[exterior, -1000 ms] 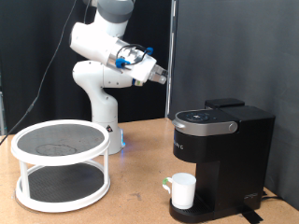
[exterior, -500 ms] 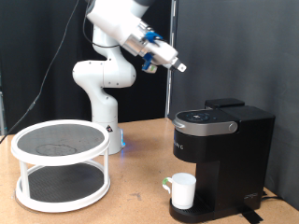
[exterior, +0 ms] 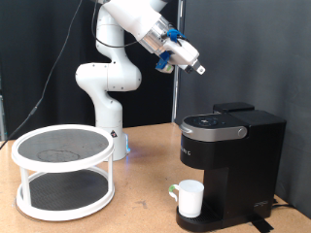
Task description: Make a cup of coffee with the keurig machine
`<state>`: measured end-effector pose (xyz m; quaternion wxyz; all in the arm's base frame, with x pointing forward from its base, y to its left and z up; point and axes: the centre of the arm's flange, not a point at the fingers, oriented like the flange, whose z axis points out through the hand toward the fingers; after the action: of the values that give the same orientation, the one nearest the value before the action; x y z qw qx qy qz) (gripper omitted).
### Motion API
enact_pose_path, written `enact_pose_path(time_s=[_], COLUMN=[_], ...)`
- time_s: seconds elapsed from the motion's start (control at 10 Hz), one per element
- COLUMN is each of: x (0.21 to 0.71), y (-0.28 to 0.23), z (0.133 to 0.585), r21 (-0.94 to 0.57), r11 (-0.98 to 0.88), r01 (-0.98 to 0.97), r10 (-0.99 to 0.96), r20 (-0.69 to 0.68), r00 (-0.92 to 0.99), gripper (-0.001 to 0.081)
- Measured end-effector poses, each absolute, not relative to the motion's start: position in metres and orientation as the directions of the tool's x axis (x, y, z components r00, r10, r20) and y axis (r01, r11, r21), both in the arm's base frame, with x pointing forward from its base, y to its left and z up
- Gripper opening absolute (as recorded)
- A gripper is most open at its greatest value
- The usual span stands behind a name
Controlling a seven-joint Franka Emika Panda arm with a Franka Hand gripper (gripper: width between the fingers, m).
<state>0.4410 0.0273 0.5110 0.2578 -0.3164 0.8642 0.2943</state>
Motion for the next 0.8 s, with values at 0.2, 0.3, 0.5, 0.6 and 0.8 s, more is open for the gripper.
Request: enact_pose_path(time_s=[0.2,0.3,0.5,0.6,0.8], x=[0.448,0.455,0.474,0.485,0.501], y=[0.034,0.041,0.055,0.060,0.068], z=[0.520,0.527,0.537,0.539,0.535], r21=[0.187,0.134,0.108,0.099,0.064], r11=[0.611,0.586,0.564,0.565,0.564], r01=[-0.769,-0.800,-0.819,-0.819,-0.823], r10=[-0.593,-0.668,-0.729,-0.741,-0.767], r20=[-0.536,-0.480,-0.402,-0.377,-0.328], r00=[-0.601,-0.569,-0.554,-0.556,-0.551], gripper=[0.0734,0.0734,0.0734,0.0734,0.0734])
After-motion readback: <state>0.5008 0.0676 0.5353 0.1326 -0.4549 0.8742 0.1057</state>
